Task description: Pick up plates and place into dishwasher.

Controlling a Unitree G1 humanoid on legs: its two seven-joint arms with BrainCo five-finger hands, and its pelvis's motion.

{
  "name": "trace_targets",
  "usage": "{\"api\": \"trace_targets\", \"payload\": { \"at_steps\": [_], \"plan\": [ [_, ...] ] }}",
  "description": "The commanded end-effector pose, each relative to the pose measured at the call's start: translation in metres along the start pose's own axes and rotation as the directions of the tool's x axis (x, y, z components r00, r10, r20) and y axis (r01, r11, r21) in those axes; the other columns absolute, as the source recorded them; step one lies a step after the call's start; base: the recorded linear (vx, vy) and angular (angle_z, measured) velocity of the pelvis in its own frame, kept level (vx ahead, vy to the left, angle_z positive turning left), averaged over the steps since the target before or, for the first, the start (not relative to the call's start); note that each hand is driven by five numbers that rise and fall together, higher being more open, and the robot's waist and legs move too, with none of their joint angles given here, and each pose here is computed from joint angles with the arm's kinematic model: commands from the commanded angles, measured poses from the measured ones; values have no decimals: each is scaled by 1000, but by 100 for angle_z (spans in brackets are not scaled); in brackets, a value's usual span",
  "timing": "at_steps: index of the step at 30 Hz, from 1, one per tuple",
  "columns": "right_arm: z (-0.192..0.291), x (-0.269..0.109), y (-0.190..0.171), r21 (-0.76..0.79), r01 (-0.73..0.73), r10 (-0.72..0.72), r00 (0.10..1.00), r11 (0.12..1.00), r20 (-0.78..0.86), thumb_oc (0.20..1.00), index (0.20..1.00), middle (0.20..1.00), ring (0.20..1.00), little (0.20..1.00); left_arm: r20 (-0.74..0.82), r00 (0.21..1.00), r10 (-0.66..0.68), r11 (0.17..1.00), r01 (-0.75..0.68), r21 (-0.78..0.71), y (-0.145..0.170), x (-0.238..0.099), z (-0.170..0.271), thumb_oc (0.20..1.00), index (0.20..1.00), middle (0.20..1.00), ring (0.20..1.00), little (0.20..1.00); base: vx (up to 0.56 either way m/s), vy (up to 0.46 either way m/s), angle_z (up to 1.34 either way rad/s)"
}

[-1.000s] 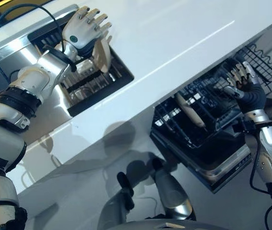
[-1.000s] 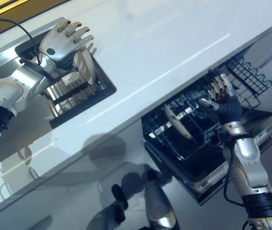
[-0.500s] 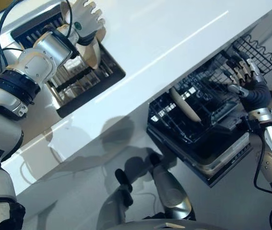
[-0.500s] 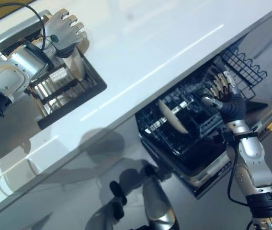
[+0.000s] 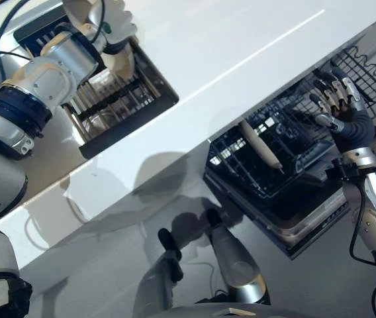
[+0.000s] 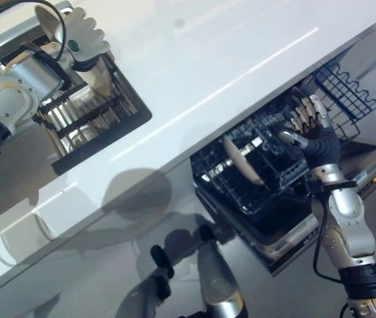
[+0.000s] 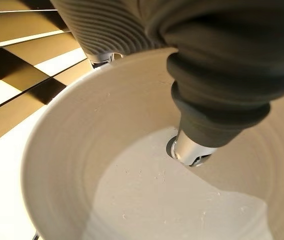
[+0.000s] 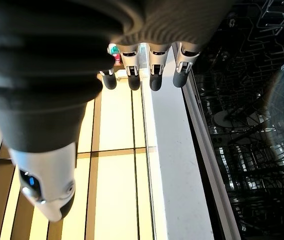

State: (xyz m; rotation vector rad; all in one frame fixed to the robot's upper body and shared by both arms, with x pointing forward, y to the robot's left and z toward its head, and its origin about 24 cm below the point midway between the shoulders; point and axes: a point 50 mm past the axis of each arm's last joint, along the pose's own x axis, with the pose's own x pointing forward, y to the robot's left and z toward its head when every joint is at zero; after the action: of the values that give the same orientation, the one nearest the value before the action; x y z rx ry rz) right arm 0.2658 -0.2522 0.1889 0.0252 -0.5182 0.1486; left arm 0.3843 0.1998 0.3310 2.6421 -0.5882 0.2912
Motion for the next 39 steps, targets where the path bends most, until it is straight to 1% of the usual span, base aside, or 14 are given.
{"api": "trace_targets", "payload": {
  "at_steps": [1,5,10,14,19,22,25,28,29,30,32,34,37,39],
  "plan": [
    [39,15,1,24,-5,0,978,1000,209,1000,1000,1000,1000,1000,-176,980,92,995,-83,58,15,-6,-51,200,200,200,200,200,0,0,0],
    [37,12,-2,21,6,-10,982,1000,189,1000,1000,1000,1000,1000,-197,970,145,989,-140,35,15,-11,-57,200,200,200,200,200,21,4,4],
    [30,3,-7,17,18,-21,989,1000,148,1000,1000,1000,1000,1000,-264,930,257,950,-293,-105,17,-24,-67,200,200,200,200,200,63,14,2],
    [21,-3,-11,17,40,-41,994,999,102,1000,1000,1000,1000,1000,-247,917,314,914,-362,-182,22,-33,-64,200,200,200,200,200,86,18,1],
    [18,-10,-14,-7,101,-100,992,995,79,1000,1000,1000,1000,1000,-282,892,353,814,-441,-377,22,-47,-59,200,200,200,200,200,60,5,5],
    [22,-12,-15,-159,196,-175,975,968,136,1000,1000,1000,1000,1000,-350,866,357,698,-496,-516,18,-54,-54,200,200,200,200,200,26,25,8],
    [20,-15,-11,-85,201,-189,973,976,135,1000,1000,1000,1000,1000,-446,821,357,528,-571,-628,11,-66,-46,200,200,200,200,200,-23,12,1],
    [16,-18,-7,-120,223,-206,968,967,142,1000,1000,1000,1000,1000,-532,779,333,354,-626,-695,3,-79,-30,200,200,200,200,200,-55,9,0],
    [16,-19,-5,-126,240,-220,964,963,150,1000,1000,1000,1000,1000,-556,768,318,274,-636,-721,1,-83,-21,200,200,200,200,200,-91,-3,5],
    [16,-20,-4,-143,261,-237,957,955,166,1000,1000,1000,1000,1000,-571,764,300,219,-638,-738,-2,-88,-13,200,200,200,200,200,-95,-11,13],
    [20,-22,-5,-201,330,-284,931,922,228,1000,1000,1000,1000,1000,-608,752,256,77,-642,-763,-3,-97,1,200,200,200,200,200,-77,-16,10],
    [27,-24,-7,-205,385,-320,902,900,290,1000,1000,1000,1000,1000,-632,748,201,-76,-631,-772,-6,-109,21,200,200,200,200,200,-71,-16,1],
    [37,-23,-3,-193,378,-297,889,906,347,1000,1000,1000,1000,1000,-633,761,142,-246,-593,-767,-3,-119,44,200,200,200,200,200,-68,-12,0],
    [42,-18,3,-227,348,-250,895,910,368,1000,1000,1000,1000,1000,-625,771,125,-333,-561,-758,4,-120,57,200,200,200,200,200,-61,-14,0]
  ]
}}
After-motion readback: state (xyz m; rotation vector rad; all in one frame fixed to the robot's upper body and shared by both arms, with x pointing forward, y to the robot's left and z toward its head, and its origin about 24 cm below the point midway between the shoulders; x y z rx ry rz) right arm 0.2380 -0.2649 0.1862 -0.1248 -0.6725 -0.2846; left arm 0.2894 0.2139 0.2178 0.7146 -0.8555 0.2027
